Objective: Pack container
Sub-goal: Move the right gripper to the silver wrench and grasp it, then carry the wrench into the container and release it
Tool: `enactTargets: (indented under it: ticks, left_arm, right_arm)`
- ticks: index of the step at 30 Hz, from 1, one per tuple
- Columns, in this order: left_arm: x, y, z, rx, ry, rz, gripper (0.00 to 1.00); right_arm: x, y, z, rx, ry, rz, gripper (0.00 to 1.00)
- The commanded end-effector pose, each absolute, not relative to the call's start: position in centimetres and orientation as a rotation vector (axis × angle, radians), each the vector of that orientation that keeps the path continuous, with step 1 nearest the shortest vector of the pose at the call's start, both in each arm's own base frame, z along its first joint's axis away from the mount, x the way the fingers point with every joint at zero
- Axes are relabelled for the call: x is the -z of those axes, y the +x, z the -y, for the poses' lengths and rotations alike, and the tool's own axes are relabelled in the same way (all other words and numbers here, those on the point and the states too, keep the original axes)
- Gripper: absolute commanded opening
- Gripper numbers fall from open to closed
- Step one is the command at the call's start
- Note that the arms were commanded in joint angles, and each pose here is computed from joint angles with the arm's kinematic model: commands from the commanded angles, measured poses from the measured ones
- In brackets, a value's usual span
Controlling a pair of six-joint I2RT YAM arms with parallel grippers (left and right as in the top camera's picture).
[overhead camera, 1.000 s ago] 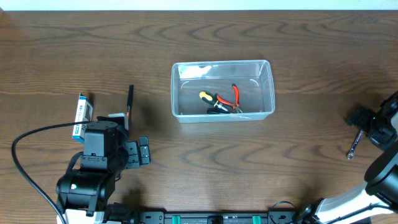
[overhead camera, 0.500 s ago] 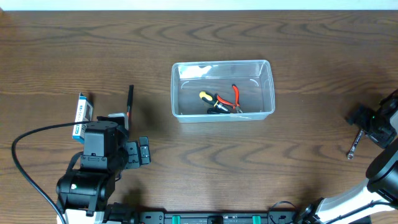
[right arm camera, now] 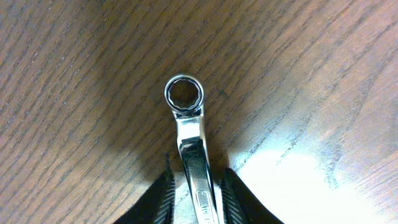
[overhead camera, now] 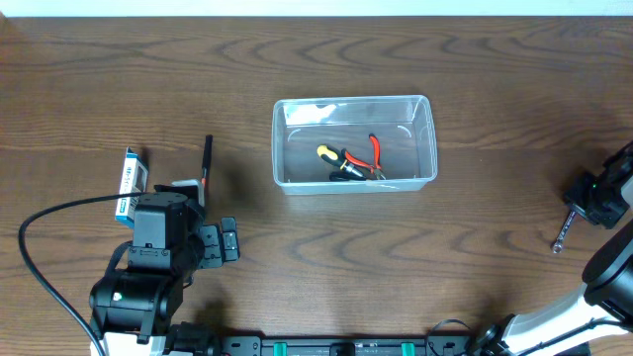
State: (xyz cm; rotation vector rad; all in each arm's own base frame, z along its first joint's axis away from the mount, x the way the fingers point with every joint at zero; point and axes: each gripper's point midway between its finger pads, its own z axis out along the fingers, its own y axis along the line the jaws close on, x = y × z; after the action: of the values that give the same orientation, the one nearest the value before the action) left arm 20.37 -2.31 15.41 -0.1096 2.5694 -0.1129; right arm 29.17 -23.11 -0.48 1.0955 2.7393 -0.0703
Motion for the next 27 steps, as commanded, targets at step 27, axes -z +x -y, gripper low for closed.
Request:
enactTargets:
  ticks: [27]
  left_arm:
    - [-15.9, 20.5, 2.1, 0.106, -0.130, -2.557, 0.98]
  right_arm:
    - [-20.8, 41.8, 9.8, -0.007, 0.185, -2.575, 0.01]
